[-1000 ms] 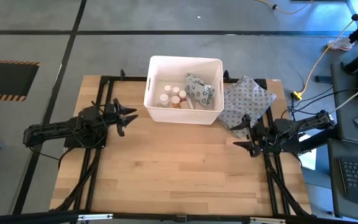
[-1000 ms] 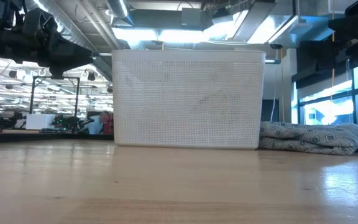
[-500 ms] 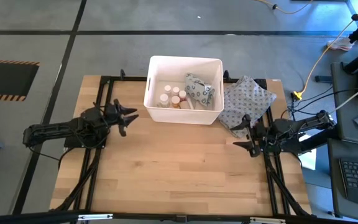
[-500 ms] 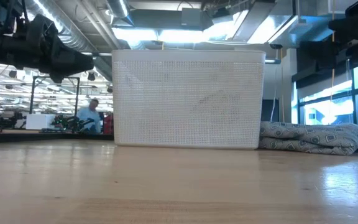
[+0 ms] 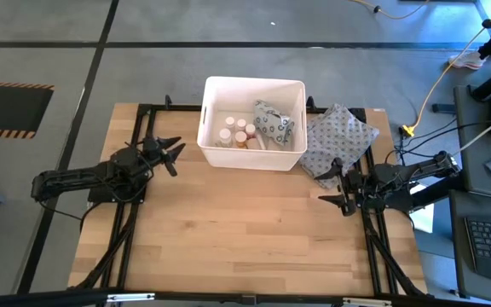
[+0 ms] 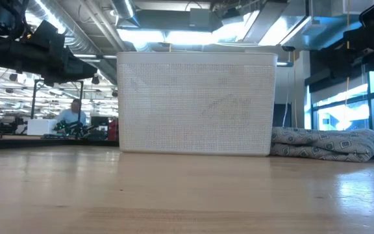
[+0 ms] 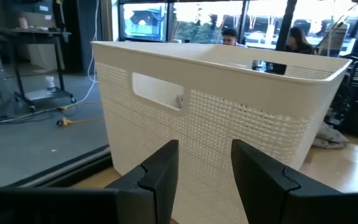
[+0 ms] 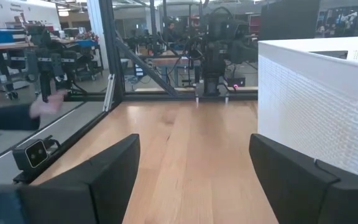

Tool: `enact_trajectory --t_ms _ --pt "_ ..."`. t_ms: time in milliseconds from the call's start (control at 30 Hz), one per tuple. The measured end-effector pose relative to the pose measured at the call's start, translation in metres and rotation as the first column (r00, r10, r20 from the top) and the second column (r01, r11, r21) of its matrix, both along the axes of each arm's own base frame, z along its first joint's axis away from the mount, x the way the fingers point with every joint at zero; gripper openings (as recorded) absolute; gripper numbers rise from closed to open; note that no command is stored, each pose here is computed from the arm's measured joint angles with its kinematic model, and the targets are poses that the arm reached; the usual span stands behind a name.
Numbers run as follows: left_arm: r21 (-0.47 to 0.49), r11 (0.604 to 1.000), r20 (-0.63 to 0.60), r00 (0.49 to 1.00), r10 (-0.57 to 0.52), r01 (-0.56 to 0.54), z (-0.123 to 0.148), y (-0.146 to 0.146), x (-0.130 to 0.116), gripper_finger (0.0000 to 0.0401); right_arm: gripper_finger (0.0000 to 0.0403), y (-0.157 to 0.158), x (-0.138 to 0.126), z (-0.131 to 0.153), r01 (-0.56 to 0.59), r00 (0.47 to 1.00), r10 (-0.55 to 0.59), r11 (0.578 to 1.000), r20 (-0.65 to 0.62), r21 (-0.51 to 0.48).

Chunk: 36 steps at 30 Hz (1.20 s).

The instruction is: Pick & place medical supplies in basket/bin

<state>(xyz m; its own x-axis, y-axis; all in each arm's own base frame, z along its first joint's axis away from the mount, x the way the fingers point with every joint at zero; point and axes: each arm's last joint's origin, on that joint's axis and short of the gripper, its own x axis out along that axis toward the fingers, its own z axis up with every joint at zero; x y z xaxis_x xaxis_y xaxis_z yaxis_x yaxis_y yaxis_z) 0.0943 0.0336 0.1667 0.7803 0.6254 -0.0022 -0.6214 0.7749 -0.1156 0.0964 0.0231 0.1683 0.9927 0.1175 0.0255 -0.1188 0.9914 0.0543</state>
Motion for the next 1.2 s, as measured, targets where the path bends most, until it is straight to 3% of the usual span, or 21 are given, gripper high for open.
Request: enact_trajectory --t_ms 1200 --pt "0.0 1.0 0.001 1.0 -0.014 0.014 0.0 -0.0003 0.0003 0.0141 0.0304 0.0 0.0 0.0001 0.0 1.0 0.0 1.0 0.0 -0.004"
